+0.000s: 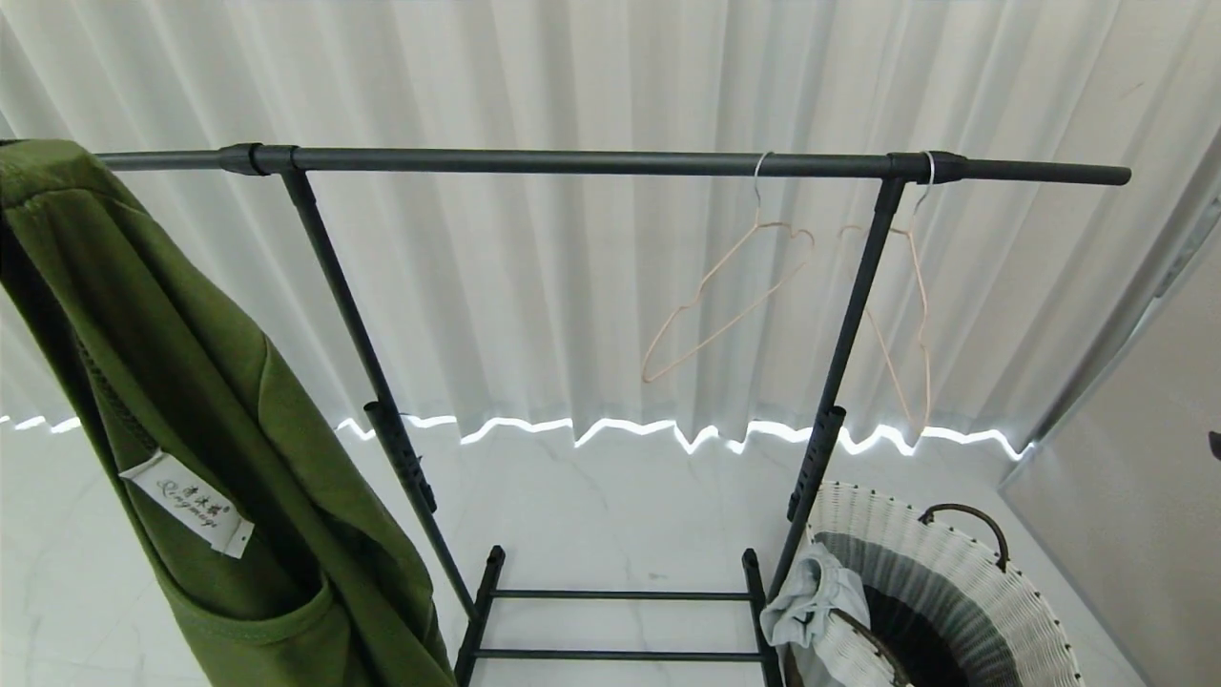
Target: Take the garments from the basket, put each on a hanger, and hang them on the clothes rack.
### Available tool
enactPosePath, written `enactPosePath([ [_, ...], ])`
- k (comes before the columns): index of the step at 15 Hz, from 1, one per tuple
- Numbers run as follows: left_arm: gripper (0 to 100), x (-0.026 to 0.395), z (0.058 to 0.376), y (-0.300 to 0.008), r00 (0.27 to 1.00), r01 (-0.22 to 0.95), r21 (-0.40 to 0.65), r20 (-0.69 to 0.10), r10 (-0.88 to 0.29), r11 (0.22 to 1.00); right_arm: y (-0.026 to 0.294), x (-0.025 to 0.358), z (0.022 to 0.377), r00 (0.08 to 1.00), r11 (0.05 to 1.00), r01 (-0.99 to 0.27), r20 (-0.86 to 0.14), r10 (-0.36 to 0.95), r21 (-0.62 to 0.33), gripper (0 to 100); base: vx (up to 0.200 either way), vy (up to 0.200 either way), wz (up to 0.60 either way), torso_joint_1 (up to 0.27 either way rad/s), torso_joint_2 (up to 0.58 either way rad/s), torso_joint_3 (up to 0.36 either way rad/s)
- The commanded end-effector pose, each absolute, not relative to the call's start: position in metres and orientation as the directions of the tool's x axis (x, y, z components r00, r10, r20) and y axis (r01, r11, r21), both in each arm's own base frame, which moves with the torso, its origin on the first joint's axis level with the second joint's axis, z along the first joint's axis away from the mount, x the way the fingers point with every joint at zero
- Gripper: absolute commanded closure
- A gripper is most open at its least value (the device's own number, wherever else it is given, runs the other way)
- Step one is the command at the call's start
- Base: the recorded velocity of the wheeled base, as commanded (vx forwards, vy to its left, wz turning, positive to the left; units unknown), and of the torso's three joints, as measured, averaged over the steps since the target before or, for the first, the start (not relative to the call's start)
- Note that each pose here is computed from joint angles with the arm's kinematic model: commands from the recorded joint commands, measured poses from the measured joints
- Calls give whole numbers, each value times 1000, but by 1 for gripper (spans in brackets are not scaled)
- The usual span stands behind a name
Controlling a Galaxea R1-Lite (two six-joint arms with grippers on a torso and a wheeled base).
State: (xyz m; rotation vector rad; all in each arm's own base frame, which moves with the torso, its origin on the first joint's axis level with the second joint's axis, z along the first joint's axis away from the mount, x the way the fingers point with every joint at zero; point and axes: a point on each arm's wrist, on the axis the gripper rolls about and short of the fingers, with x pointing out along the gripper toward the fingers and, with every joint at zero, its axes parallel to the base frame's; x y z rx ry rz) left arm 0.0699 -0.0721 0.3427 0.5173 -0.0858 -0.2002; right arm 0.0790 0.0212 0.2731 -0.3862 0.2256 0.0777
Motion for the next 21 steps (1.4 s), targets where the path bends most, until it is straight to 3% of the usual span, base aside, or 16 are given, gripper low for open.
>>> enactPosePath([
  [1,100,70,343,-73,977,168,499,31,-211,850,21,79,273,972,923,-119,-233,33,-365,0,200,0,0,7,-2,-2],
  [10,100,71,342,-73,977,170,503,27,-213,847,23,83,264,962,931,-132,-271,37,-341,0,200,0,0,2,3,0],
  [15,100,70,331,-73,973,197,519,3,-233,832,32,108,255,932,969,-122,-359,38,-214,0,0,0,0,0,0,0],
  [17,100,71,328,-74,973,201,523,-5,-233,829,42,134,248,910,989,-85,-413,28,-120,0,0,0,0,0,0,0],
  [21,100,70,326,-73,973,202,524,-8,-233,827,56,175,236,872,999,-25,-490,0,-44,0,0,0,0,0,0,0],
])
